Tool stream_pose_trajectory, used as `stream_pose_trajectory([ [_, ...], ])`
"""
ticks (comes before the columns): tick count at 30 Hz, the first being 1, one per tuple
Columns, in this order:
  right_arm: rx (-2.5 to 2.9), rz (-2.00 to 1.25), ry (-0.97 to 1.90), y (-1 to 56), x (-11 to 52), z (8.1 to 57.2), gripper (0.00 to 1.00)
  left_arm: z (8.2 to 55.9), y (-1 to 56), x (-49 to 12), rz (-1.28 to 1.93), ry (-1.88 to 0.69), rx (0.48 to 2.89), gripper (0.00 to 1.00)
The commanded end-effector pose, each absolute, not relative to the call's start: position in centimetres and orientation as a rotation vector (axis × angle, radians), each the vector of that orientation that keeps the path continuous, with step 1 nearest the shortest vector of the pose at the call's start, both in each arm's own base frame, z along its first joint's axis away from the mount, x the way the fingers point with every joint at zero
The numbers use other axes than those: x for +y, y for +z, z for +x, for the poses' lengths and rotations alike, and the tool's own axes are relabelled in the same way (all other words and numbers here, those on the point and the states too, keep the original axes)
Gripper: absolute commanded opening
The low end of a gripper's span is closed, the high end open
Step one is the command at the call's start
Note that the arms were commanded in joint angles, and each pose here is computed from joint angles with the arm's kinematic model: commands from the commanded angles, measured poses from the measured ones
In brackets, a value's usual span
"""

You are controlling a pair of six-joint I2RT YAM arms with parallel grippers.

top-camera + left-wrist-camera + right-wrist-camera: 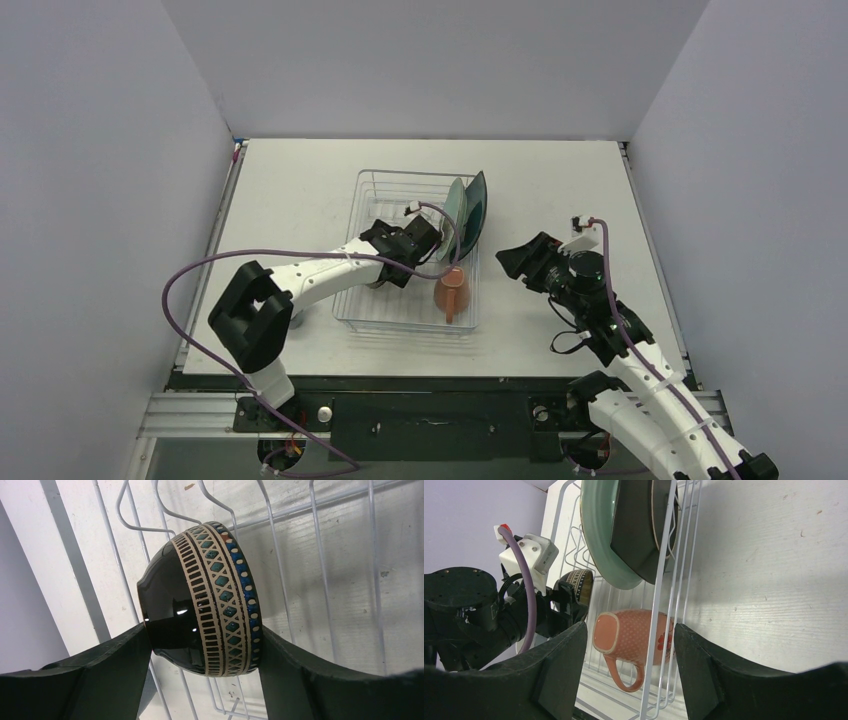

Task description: Load the mixed dishes into the dish rack

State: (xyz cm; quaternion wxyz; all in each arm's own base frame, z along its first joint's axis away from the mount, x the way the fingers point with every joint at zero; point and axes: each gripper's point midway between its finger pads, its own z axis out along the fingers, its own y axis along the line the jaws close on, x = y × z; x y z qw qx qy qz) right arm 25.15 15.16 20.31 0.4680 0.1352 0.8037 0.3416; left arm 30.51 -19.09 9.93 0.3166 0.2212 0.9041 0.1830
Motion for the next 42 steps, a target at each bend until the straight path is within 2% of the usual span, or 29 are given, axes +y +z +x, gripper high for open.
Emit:
stream_pose_trajectory([
  [1, 1.922, 0.316, 0.867, 21.4, 15.3, 25.6, 0.6, 30.7, 11.0, -20.4, 0.559, 0.429, 2.368, 0.73],
  [4, 1.919, 0.319, 0.868, 21.2, 15.3, 25.6, 0.6, 30.6, 11.1, -20.8, 0.576, 0.429, 2.355, 0.81],
  [5, 1.92, 0.321, 0.867, 21.1, 15.3, 25.7, 0.59, 30.6, 11.0, -20.9, 0.582, 0.435, 2.356, 0.87],
  [7, 1.925, 0.321, 0.873, 21.0, 15.4, 25.6, 0.59, 30.4, 11.0, -21.1, 0.59, 0.441, 2.359, 0.93],
  [11, 1.92, 0.321, 0.875, 21.0, 15.4, 25.6, 0.59, 30.2, 11.0, -21.5, 0.602, 0.428, 2.351, 0.98],
  [20, 1.922, 0.323, 0.879, 20.9, 15.4, 25.6, 0.59, 29.5, 12.7, -22.7, 0.579, 0.325, 2.342, 0.96],
  [31, 1.93, 0.32, 0.883, 20.8, 15.5, 25.6, 0.58, 28.5, 21.7, -23.1, 0.443, 0.019, 2.229, 0.96],
  [36, 1.94, 0.323, 0.879, 20.5, 15.6, 25.7, 0.58, 28.3, 25.2, -18.4, 0.19, -0.051, 2.174, 0.98],
  [39, 1.936, 0.326, 0.879, 20.4, 15.6, 25.9, 0.58, 28.4, 25.1, -13.7, -0.011, -0.048, 2.172, 1.0],
  [42, 1.946, 0.332, 0.879, 20.2, 15.7, 26.1, 0.58, 27.9, 25.1, -9.1, -0.22, -0.057, 2.134, 0.91],
])
